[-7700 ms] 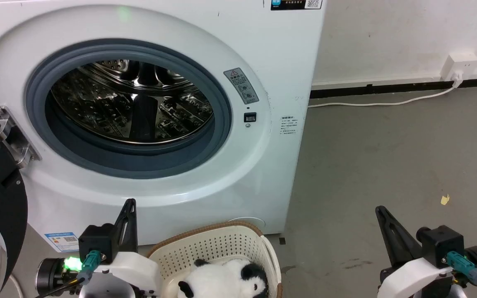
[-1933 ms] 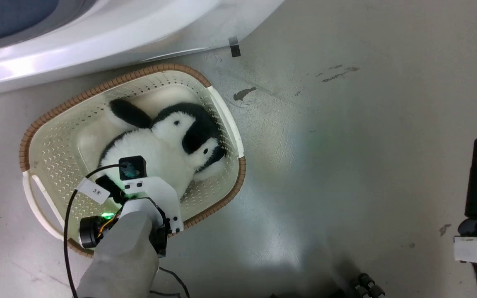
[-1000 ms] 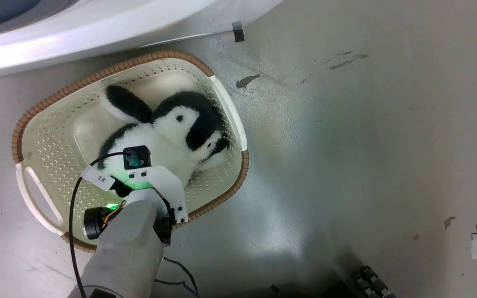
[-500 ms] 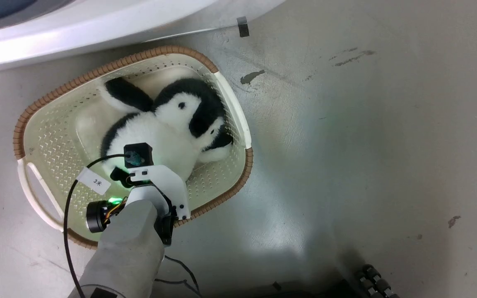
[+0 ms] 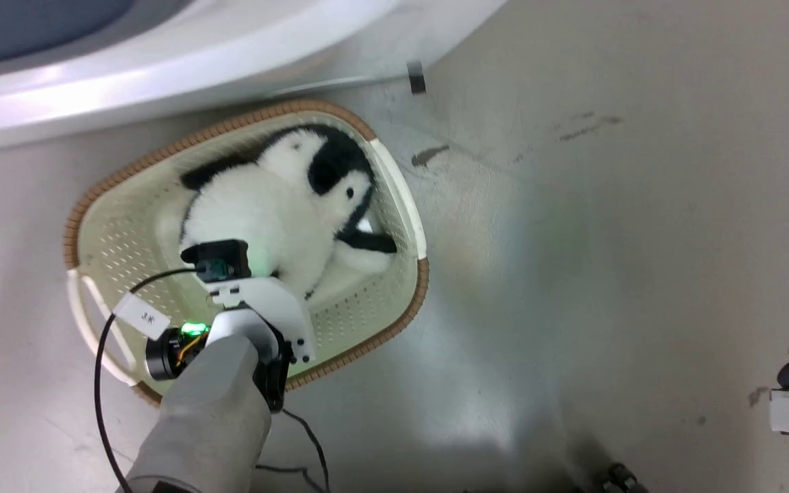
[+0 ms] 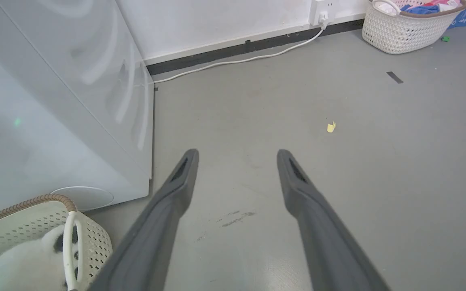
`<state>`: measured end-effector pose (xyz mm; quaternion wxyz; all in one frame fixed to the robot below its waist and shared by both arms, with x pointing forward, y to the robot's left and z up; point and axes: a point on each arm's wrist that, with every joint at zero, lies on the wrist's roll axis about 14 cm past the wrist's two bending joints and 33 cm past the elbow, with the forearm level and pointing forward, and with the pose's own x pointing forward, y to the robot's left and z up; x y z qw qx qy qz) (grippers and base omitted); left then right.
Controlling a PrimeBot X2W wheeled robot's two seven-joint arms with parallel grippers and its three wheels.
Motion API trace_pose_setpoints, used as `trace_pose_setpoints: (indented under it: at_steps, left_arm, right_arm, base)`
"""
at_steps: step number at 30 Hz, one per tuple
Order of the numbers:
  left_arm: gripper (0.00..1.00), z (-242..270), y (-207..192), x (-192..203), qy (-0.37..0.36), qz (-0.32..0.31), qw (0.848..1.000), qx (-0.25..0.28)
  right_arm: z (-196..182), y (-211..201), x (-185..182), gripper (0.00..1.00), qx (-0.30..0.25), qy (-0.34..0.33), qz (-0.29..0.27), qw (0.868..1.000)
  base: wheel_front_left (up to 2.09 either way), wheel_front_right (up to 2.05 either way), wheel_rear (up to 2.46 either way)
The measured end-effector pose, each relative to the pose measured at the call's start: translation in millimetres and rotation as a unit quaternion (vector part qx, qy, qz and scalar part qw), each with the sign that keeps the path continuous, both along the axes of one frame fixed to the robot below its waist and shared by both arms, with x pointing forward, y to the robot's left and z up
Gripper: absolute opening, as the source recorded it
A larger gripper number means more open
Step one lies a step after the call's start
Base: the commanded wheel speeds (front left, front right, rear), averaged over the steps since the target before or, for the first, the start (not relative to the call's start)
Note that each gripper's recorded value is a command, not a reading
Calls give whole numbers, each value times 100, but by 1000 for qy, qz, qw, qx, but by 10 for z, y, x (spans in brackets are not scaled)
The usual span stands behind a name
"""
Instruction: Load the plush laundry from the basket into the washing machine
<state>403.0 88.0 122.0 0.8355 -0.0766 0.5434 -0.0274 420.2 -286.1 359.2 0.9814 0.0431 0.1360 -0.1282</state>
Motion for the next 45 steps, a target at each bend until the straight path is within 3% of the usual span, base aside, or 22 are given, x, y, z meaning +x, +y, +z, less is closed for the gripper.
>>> trace_pose_setpoints:
  at_steps: [21, 26, 34, 45]
  left_arm:
    - [0, 1081, 125, -19, -139, 31, 989, -40]
    - [0, 1478, 164, 44, -201, 53, 977, -51]
    - [0, 1970, 324, -204, -270, 88, 957, -55]
    - [0, 2750, 586, -327, -386, 119, 914, -43]
  right_arm:
    - [688, 483, 156, 100, 54, -99, 58, 992]
    - [857, 607, 123, 100, 65, -117, 72, 988]
    - [1160, 794, 27, 100, 75, -149, 97, 981]
    - [1502, 999, -121, 100, 84, -186, 126, 971]
  base:
    - [0, 0, 0]
    - [0, 0, 0]
    - [0, 0, 0]
    - [0, 0, 0]
